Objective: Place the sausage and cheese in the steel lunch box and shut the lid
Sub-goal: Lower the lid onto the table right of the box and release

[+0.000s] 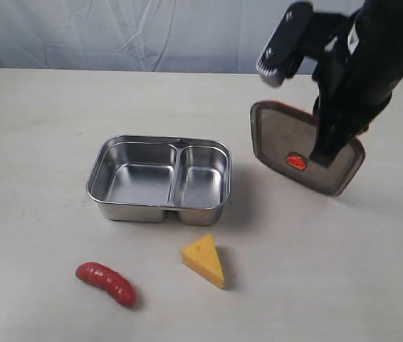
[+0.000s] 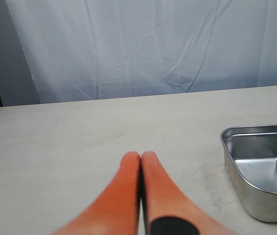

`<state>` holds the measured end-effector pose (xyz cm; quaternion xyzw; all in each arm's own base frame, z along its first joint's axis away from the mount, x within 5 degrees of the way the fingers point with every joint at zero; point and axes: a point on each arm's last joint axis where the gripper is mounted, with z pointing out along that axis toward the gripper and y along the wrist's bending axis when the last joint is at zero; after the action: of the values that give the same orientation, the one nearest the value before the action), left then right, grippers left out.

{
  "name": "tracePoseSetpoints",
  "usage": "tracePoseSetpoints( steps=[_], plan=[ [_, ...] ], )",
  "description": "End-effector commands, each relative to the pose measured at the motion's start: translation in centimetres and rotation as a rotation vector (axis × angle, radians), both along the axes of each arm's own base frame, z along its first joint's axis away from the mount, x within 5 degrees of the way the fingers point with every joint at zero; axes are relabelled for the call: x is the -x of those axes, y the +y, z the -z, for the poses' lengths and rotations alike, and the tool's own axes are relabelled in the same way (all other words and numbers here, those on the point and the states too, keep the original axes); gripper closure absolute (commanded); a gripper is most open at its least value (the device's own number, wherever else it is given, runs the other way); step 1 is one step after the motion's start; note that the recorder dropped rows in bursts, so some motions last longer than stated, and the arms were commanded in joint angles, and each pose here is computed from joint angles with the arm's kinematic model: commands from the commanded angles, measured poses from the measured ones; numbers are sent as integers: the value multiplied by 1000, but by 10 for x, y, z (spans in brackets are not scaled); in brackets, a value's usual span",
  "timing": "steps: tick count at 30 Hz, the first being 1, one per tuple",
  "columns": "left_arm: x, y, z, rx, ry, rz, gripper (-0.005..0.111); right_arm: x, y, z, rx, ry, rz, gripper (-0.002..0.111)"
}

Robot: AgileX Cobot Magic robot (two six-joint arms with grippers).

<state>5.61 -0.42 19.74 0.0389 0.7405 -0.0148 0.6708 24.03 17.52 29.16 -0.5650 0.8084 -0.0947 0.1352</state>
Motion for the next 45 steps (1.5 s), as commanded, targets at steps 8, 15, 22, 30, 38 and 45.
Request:
tracePoseSetpoints(
  steps=[8,15,22,30,38,45],
  plan=[
    [0,0,1,1,-7,7,107,43,-2,86,98,137,-12,109],
    [0,0,1,1,-7,7,107,54,-5,106,55,170,-8,109],
    [0,0,1,1,-7,7,107,55,-4,118,13,167,-14,109],
    [0,0,1,1,-7,7,107,54,1,124,-14,181,14,109],
    [0,0,1,1,-7,7,107,45,11,107,-255,79,292,109],
    [0,0,1,1,-7,7,107,43,14,66,-486,3,465,109]
  ],
)
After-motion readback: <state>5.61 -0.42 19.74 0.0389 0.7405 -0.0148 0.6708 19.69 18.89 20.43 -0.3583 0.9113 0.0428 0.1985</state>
